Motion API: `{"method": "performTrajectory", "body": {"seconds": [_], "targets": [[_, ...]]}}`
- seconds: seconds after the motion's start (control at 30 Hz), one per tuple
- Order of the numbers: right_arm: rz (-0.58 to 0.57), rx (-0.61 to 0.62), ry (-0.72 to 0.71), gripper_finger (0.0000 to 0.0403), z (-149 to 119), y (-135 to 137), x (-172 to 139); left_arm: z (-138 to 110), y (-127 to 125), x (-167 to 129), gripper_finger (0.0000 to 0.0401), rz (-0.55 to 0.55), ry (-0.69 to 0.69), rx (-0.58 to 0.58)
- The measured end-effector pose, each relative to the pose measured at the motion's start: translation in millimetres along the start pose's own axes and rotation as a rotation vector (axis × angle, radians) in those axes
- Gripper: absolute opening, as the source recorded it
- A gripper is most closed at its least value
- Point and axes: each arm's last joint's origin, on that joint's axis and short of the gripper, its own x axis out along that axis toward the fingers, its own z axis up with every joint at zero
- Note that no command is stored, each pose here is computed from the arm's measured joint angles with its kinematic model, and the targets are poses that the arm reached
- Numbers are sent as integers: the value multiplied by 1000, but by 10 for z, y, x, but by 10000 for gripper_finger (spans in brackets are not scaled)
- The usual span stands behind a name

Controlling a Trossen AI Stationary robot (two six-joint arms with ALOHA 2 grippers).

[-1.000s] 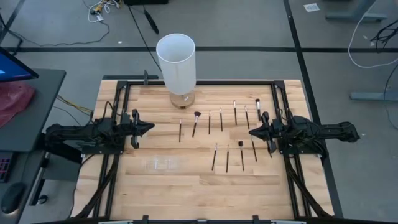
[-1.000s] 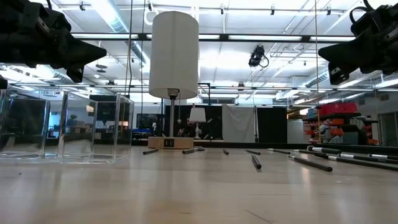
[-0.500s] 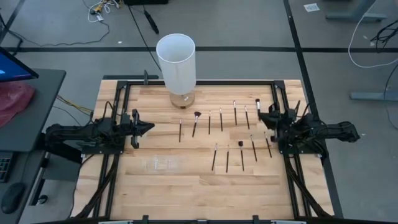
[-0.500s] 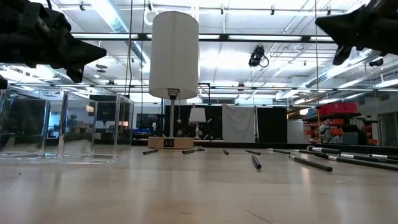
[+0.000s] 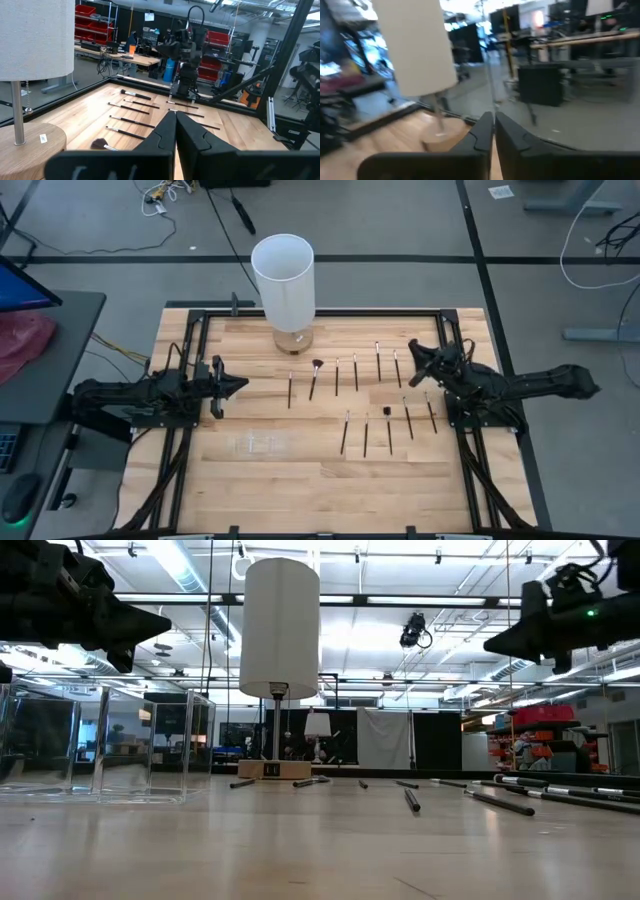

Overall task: Put items in baskets/containers
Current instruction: Put the blush brush in the transparent organizer

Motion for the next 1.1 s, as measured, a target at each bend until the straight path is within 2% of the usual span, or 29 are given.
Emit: {"method": "performTrajectory", "body": {"seconds": [0.1, 0.27, 0.4, 0.57, 0.7, 0.83, 1.0, 1.1], "targets": [[-77, -91, 75, 36, 76, 97, 96, -1, 0, 0, 12, 0, 1, 0], [-208, -123, 195, 39, 184, 206, 306, 0, 0, 0, 12, 1, 0, 0], [-310, -107, 346, 39, 220, 180, 483, -1, 1, 0, 12, 1, 0, 0], [-444, -60, 589, 52, 199, 13, 660, 0, 0, 0, 12, 0, 0, 0], [-492, -32, 754, 93, 79, -145, 760, 0, 0, 0, 12, 0, 0, 0], [-572, 7, 859, 155, -97, -320, 807, 0, 0, 0, 12, 0, 0, 0], [-675, 42, 916, 228, -235, -483, 862, 0, 0, 0, 12, 1, 0, 0], [-704, 54, 913, 248, -294, -539, 942, 0, 0, 0, 12, 0, 0, 0]]}}
